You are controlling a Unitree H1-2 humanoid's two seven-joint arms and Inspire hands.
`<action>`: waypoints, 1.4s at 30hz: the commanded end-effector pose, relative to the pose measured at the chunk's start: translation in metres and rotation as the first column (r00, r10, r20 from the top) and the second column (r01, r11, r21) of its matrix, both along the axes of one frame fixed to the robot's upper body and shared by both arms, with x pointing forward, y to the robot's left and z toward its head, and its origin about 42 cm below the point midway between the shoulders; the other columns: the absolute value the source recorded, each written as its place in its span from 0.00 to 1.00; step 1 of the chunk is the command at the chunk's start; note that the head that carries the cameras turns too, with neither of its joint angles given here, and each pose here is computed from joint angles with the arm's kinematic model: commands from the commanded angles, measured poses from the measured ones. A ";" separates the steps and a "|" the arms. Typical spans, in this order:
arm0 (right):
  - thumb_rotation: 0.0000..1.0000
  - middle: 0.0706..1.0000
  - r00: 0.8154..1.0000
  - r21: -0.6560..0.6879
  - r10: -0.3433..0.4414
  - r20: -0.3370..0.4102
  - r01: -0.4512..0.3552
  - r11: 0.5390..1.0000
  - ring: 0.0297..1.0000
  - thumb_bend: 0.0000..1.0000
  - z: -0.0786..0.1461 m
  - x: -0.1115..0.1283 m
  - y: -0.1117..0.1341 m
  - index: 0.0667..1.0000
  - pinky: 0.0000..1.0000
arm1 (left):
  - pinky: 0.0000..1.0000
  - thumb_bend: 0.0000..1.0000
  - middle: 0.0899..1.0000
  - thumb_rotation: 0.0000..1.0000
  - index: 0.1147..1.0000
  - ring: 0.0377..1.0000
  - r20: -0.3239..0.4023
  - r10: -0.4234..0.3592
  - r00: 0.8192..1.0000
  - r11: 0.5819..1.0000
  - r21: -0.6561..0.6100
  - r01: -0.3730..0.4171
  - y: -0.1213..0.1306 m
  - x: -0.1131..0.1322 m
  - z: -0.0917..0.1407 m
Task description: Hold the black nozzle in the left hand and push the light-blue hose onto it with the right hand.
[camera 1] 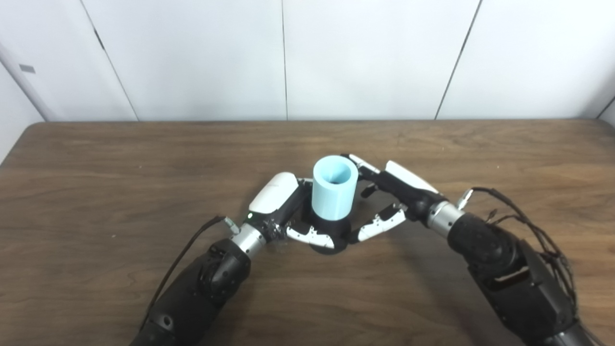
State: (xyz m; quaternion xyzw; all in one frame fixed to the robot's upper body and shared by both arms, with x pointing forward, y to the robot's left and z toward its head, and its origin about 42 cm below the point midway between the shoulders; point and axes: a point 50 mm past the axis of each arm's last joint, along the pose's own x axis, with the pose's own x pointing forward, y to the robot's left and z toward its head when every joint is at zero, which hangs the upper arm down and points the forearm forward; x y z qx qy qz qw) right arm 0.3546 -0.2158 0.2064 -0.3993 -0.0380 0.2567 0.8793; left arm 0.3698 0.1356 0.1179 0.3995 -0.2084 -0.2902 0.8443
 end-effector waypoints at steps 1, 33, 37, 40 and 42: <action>0.24 0.95 0.998 -0.002 -0.004 0.056 0.004 1.000 0.86 0.97 0.018 0.001 -0.006 1.00 0.68 | 0.38 0.50 0.44 0.00 0.45 0.41 -0.186 -0.016 0.982 0.985 0.169 0.048 0.010 -0.029 -0.052; 0.65 0.85 0.843 0.056 0.157 0.514 -0.216 0.975 0.85 0.70 0.132 -0.049 -0.008 0.83 0.76 | 0.38 0.50 0.44 0.00 0.45 0.41 -0.187 -0.012 0.982 0.986 0.164 0.043 0.011 -0.027 -0.052; 0.80 0.90 0.803 -0.065 0.261 0.536 -0.269 0.961 0.91 0.69 0.132 -0.052 -0.004 0.86 0.80 | 0.38 0.50 0.44 0.00 0.45 0.41 -0.189 -0.011 0.982 0.986 0.164 0.043 0.012 -0.027 -0.053; 0.88 0.92 0.754 -0.172 0.340 0.562 -0.295 0.940 0.93 0.66 0.133 -0.054 0.000 0.89 0.85 | 0.38 0.50 0.44 0.00 0.45 0.41 -0.184 -0.014 0.983 0.985 0.165 0.045 0.012 -0.026 -0.054; 0.93 0.93 0.719 -0.266 0.407 0.564 -0.308 0.913 0.95 0.66 0.133 -0.055 0.003 0.89 0.90 | 0.38 0.50 0.44 0.00 0.45 0.41 -0.187 -0.016 0.982 0.985 0.163 0.047 0.012 -0.025 -0.054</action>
